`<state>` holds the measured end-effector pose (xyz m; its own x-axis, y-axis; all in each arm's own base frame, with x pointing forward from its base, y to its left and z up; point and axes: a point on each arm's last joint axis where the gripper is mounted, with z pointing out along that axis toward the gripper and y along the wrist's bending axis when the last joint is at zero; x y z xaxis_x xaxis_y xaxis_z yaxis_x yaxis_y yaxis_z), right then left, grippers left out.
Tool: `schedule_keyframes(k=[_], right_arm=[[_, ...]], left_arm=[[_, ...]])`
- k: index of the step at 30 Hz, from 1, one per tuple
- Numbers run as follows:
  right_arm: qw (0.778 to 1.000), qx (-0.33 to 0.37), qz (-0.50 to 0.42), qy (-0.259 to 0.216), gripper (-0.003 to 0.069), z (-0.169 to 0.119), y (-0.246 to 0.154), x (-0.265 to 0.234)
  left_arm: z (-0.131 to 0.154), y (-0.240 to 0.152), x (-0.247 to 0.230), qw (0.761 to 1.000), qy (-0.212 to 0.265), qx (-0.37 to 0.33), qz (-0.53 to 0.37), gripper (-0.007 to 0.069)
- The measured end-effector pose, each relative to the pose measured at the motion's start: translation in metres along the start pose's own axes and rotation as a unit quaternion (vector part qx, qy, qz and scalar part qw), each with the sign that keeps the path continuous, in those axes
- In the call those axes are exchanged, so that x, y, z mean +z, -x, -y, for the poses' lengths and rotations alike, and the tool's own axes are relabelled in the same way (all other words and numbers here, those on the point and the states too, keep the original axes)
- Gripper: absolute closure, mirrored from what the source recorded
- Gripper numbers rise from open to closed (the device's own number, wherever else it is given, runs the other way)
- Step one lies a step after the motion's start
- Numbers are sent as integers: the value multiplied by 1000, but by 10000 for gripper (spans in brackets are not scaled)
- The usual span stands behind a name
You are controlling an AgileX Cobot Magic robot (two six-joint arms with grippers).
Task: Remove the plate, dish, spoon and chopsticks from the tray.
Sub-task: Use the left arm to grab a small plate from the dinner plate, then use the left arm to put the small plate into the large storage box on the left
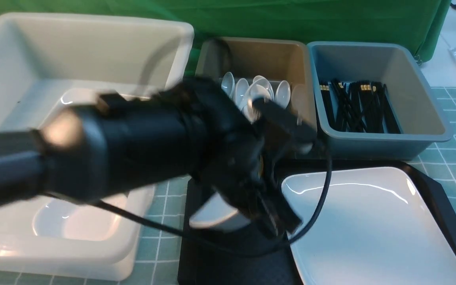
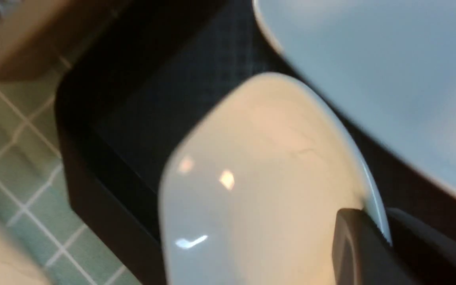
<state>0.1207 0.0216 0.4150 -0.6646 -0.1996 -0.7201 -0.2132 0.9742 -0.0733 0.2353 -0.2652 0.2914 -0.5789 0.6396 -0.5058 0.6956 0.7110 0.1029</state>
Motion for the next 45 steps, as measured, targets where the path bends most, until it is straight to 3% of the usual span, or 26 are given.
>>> schedule_keyframes(k=[6, 10, 16, 19, 24, 33, 38, 41, 45], right_arm=[[1000, 0, 0, 0, 515, 0, 0, 0], [1000, 0, 0, 0, 515, 0, 0, 0], [1000, 0, 1, 0, 515, 0, 0, 0], [1000, 0, 7, 0, 515, 0, 1, 0], [1000, 0, 21, -1, 515, 0, 4, 0], [1000, 0, 22, -1, 515, 0, 4, 0], [1000, 0, 22, -1, 515, 0, 4, 0], [1000, 0, 22, -1, 515, 0, 4, 0], [1000, 0, 22, -1, 515, 0, 4, 0]], left_arm=[[-28, 20, -83, 996, 23, -30, 80, 603], [-82, 7, -127, 987, 82, -98, 100, 603], [-143, -37, -129, 972, 141, -187, 19, 604], [-158, -63, -104, 969, 127, -211, -21, 604], [-154, -101, -48, 973, 95, -206, -40, 604], [-147, -132, -9, 980, 92, -165, -67, 578], [-147, -133, -9, 981, 93, -159, -67, 488], [-147, -132, -13, 981, 97, -157, -56, 353], [-146, -128, -26, 981, 102, -158, -38, 230]])
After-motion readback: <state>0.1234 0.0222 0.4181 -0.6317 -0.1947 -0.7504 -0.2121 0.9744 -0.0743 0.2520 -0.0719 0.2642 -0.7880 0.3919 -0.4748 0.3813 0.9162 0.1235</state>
